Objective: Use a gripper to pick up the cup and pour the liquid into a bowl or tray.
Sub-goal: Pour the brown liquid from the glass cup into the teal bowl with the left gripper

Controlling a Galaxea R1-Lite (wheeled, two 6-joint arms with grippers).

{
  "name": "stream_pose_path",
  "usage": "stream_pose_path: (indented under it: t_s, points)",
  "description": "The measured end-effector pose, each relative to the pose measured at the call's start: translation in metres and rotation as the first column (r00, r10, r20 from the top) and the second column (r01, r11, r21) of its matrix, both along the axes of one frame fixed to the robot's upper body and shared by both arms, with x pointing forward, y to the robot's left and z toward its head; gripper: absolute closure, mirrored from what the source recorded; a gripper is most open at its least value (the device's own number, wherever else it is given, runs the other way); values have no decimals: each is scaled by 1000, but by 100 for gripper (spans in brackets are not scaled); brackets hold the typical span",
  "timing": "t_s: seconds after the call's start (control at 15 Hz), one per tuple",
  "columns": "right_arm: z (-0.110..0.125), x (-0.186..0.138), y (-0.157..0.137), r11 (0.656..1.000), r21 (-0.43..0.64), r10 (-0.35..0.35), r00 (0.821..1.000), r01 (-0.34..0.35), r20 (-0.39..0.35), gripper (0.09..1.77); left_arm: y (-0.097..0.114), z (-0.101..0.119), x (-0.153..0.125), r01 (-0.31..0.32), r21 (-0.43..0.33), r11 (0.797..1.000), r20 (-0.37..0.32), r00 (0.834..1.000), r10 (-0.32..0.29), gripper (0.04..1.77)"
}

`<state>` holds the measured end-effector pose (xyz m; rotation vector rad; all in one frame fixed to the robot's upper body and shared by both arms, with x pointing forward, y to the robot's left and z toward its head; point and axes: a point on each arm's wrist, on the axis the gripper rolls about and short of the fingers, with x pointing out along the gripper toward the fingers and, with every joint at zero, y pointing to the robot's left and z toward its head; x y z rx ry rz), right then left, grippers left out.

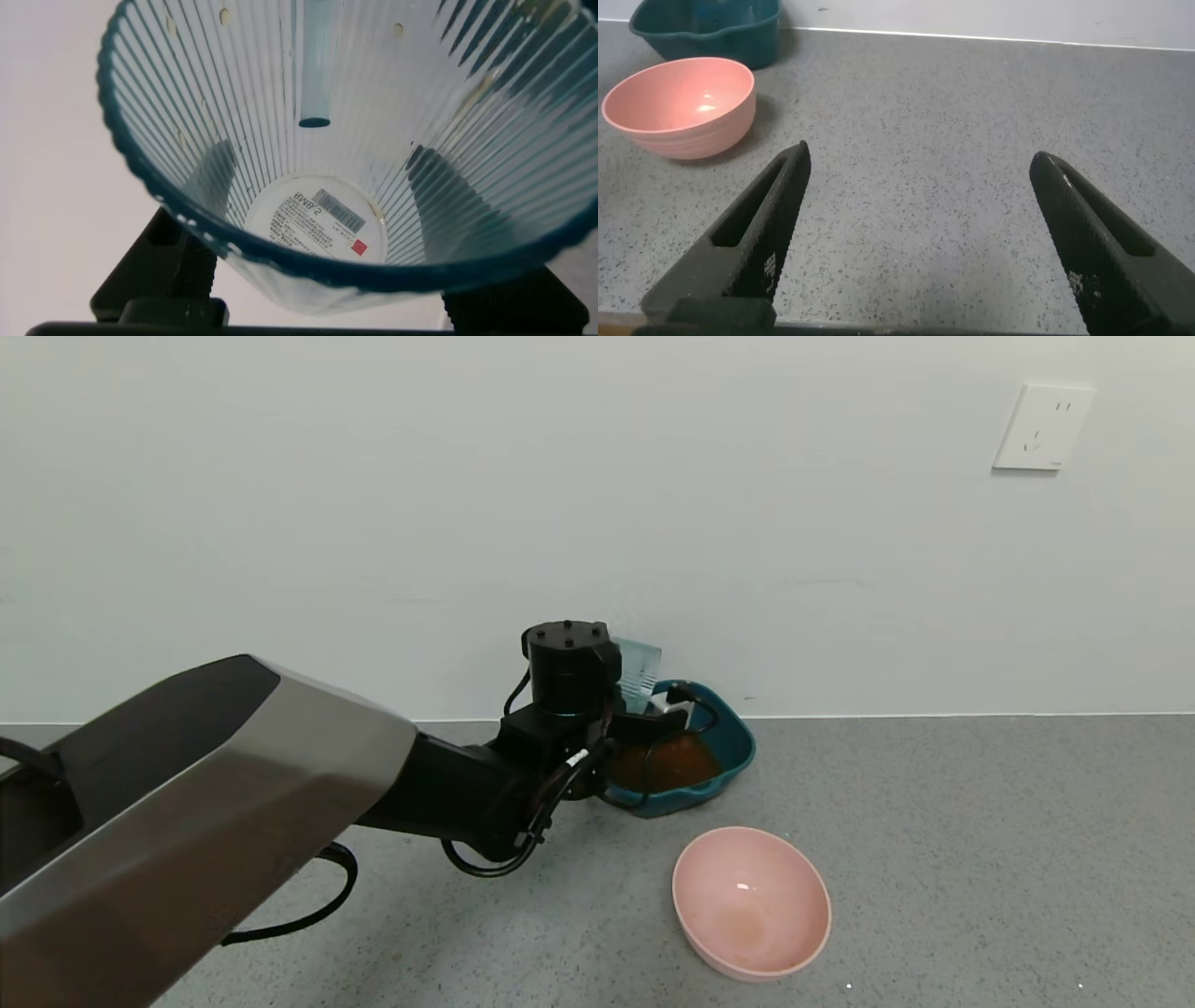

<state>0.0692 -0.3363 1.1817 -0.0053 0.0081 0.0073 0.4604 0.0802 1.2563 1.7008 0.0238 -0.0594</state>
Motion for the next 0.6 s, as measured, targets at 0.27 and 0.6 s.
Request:
stream_pose_path:
  t_s: [0.27,0.6]
  points:
    - [0,0,0,1000,0,0,1000,0,0,15,3,-2,-14,-22,-203,979,-94,996,3,51]
    - [0,0,0,1000,0,0,1000,0,0,15,12,5,-40,-106,-422,901,-232,973,5,51]
